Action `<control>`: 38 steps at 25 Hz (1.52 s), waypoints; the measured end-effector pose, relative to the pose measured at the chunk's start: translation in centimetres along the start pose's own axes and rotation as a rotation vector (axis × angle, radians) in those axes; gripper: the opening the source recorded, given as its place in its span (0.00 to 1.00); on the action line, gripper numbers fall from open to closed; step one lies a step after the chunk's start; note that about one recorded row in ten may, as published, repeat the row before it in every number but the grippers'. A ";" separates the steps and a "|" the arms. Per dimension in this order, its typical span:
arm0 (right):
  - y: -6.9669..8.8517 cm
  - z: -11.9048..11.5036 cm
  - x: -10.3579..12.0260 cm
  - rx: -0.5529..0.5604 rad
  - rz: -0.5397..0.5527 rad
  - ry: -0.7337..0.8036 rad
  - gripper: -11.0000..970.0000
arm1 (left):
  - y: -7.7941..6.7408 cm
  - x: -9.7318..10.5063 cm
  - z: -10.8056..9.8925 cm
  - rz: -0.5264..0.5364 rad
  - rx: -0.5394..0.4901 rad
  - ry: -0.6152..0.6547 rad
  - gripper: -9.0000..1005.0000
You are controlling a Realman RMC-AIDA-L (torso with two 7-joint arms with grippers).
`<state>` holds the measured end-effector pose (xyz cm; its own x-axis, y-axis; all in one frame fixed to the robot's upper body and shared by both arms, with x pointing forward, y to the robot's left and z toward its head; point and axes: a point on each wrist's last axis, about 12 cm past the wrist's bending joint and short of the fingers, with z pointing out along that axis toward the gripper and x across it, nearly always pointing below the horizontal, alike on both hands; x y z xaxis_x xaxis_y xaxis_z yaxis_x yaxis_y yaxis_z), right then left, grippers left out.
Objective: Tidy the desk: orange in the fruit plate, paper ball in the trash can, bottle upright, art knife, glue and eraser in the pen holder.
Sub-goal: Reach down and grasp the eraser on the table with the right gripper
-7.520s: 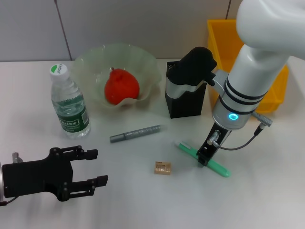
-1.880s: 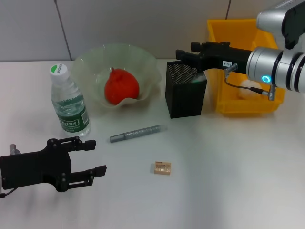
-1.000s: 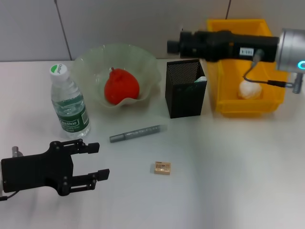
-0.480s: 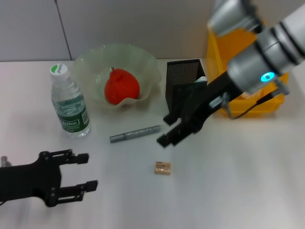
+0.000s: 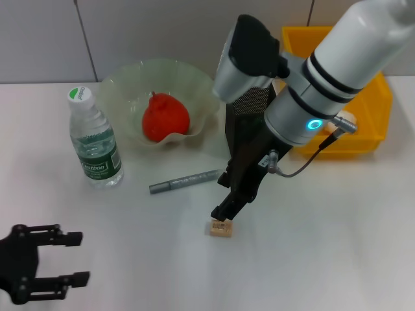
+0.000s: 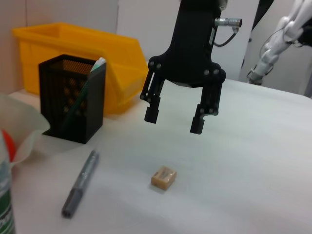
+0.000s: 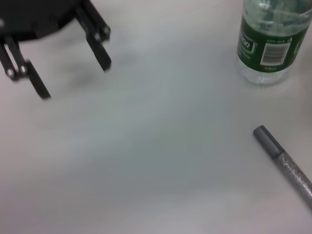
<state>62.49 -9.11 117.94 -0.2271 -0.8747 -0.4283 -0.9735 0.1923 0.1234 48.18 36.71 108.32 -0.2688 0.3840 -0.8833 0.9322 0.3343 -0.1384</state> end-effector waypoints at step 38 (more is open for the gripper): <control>0.9 6.1 1.0 0.058 -0.078 0.054 0.74 | 0.3 0.0 -0.3 0.008 -0.044 -0.012 0.71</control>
<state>61.25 -7.15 112.17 -0.1506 -0.9103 -0.3857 -0.9884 0.1470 0.0390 48.40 37.05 108.46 -0.2580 0.3763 -0.8899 0.9227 0.3690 -0.1115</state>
